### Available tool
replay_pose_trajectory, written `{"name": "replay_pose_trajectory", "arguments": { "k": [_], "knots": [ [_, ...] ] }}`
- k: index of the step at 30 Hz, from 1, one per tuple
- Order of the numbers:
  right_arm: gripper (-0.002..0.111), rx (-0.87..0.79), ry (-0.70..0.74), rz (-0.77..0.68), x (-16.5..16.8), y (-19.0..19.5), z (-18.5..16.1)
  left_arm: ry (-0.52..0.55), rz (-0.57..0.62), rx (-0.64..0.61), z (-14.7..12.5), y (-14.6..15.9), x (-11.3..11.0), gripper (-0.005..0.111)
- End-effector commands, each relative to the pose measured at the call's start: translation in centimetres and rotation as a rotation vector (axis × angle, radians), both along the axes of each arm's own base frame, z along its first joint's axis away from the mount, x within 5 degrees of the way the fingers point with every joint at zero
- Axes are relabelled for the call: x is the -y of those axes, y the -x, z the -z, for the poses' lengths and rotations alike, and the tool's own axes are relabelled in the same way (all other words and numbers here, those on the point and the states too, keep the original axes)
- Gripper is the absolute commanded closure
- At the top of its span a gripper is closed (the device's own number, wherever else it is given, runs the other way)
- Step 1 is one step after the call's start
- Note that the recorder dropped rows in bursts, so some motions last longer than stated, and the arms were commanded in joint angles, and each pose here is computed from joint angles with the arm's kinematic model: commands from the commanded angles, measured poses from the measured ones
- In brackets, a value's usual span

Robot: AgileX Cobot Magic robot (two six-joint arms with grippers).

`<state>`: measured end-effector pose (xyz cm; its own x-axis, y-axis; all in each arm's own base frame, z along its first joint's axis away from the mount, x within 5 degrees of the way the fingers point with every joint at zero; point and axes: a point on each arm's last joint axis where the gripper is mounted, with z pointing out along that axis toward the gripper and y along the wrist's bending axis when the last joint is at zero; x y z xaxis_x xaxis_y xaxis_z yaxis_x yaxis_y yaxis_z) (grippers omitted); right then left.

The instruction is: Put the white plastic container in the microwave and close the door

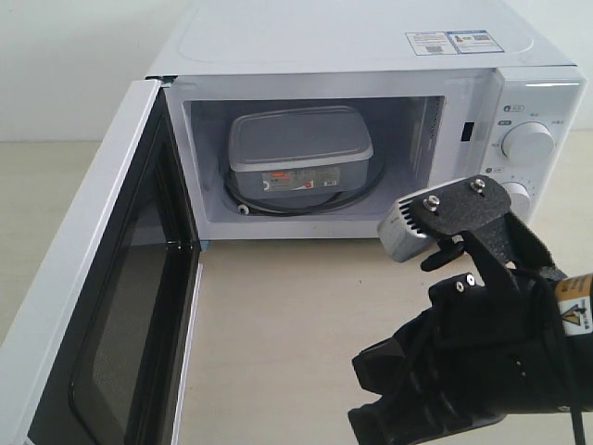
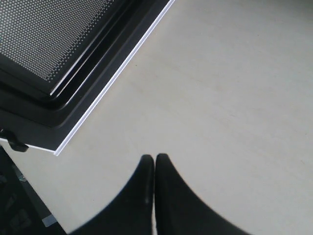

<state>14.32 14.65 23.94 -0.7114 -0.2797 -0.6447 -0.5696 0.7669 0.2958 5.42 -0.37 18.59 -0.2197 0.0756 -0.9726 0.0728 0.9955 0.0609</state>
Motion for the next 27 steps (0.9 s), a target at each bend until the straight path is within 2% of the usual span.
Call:
{"name": "replay_pose_trajectory", "arguments": {
  "k": [1,11,12,15,16,17,20,23,25,27],
  "knots": [
    [0.108,0.007,-0.008,-0.002,0.0,0.0,-0.3,-0.061,-0.002,0.115,-0.9,-0.2,-0.1,0.103],
    [0.108,0.007,-0.008,-0.002,0.0,0.0,-0.3,-0.028,-0.039,0.826,-7.1,1.3,-0.3,0.103],
    [0.108,0.007,-0.008,-0.002,0.0,0.0,-0.3,0.001,-0.037,0.899,-7.6,1.7,-0.3,0.103],
    [0.108,0.007,-0.008,-0.002,0.0,0.0,-0.3,0.296,0.052,1.083,-8.9,3.0,-0.4,0.103],
    [0.108,0.007,-0.008,-0.002,0.0,0.0,-0.3,0.349,0.080,1.145,-9.3,3.5,-0.4,0.103],
    [0.108,0.007,-0.008,-0.002,0.0,0.0,-0.3,0.383,0.113,1.222,-9.7,4.1,-0.4,0.103],
    [0.108,0.007,-0.008,-0.002,0.0,0.0,-0.3,0.421,0.163,1.347,-10.3,5.2,-0.4,0.103],
    [0.108,0.007,-0.008,-0.002,0.0,0.0,-0.3,0.529,0.221,1.341,-10.8,5.4,-0.4,0.103],
    [0.108,0.007,-0.008,-0.002,0.0,0.0,-0.3,0.603,0.229,1.234,-12.1,5.0,-0.4,0.103],
    [0.108,0.007,-0.008,-0.002,0.0,0.0,-0.3,0.611,0.207,1.113,-13.5,4.7,-0.2,0.103]
  ]
}}
